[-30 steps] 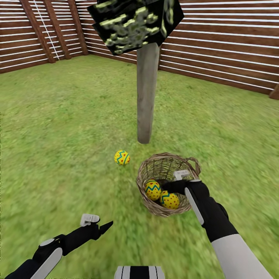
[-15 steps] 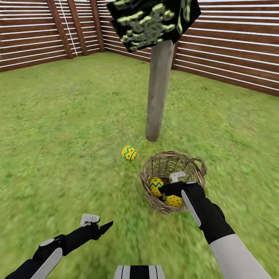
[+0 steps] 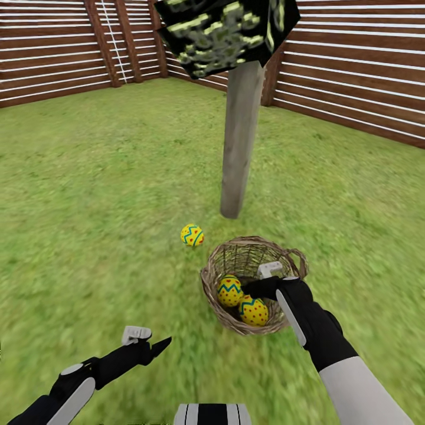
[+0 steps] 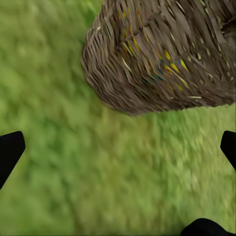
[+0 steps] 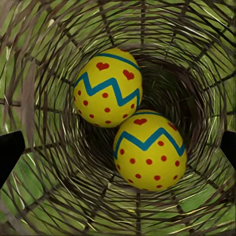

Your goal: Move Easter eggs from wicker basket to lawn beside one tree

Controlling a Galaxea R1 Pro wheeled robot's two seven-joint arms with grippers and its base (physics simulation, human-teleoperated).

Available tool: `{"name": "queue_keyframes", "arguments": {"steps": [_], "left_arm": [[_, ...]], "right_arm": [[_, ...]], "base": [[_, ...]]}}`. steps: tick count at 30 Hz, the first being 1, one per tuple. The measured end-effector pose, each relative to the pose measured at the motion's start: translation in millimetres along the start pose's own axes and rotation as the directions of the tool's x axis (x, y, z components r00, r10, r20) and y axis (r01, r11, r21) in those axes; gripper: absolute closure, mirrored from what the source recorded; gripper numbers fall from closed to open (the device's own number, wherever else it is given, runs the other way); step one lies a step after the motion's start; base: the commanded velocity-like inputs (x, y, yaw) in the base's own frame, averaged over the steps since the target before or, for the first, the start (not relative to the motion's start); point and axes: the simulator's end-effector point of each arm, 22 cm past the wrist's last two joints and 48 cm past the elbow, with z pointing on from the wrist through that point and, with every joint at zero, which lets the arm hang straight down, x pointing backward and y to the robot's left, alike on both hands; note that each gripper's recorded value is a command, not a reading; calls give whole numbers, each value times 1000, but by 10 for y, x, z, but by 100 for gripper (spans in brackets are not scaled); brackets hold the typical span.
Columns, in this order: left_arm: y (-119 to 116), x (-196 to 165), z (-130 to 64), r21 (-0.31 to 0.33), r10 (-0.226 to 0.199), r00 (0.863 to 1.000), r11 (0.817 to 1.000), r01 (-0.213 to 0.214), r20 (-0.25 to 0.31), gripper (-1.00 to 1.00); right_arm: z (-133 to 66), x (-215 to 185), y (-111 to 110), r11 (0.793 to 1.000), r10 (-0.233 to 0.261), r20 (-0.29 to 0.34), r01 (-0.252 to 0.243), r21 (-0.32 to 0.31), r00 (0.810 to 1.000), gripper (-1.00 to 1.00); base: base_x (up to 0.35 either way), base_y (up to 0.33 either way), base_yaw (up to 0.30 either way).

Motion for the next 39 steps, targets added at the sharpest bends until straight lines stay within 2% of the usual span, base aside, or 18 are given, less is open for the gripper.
{"name": "queue_keyframes", "arguments": {"steps": [13, 16, 21, 28, 32, 39], "left_arm": [[23, 31, 14, -2, -6, 1000, 1000, 6, -5, -100], [24, 43, 19, -2, -7, 1000, 1000, 6, -8, -100], [27, 44, 20, -3, -7, 1000, 1000, 7, -8, -100], [69, 48, 5, -9, -7, 1000, 1000, 6, -11, -100], [91, 66, 8, -12, -8, 1000, 1000, 8, -15, -100], [108, 103, 21, -12, -12, 1000, 1000, 12, -22, -100]], "right_arm": [[55, 72, -10, 1000, 3, -16, -3, 1, 1000, -100], [91, 115, -24, 1000, 5, -21, -5, 3, 1000, -100], [126, 92, -36, 1000, 4, 4, -4, 4, 1000, -100], [150, 122, -43, 1000, 6, -1, -6, 5, 1000, -100], [252, 297, -81, 1000, 12, -36, -11, 12, 999, -100], [325, 332, -132, 1000, 20, -20, -19, 17, 1000, -100]], "base": [[0, -29, 219], [-15, -258, 60], [-81, -254, 6], [-9, -25, 32], [0, -1, 100], [0, 0, 106]]}}
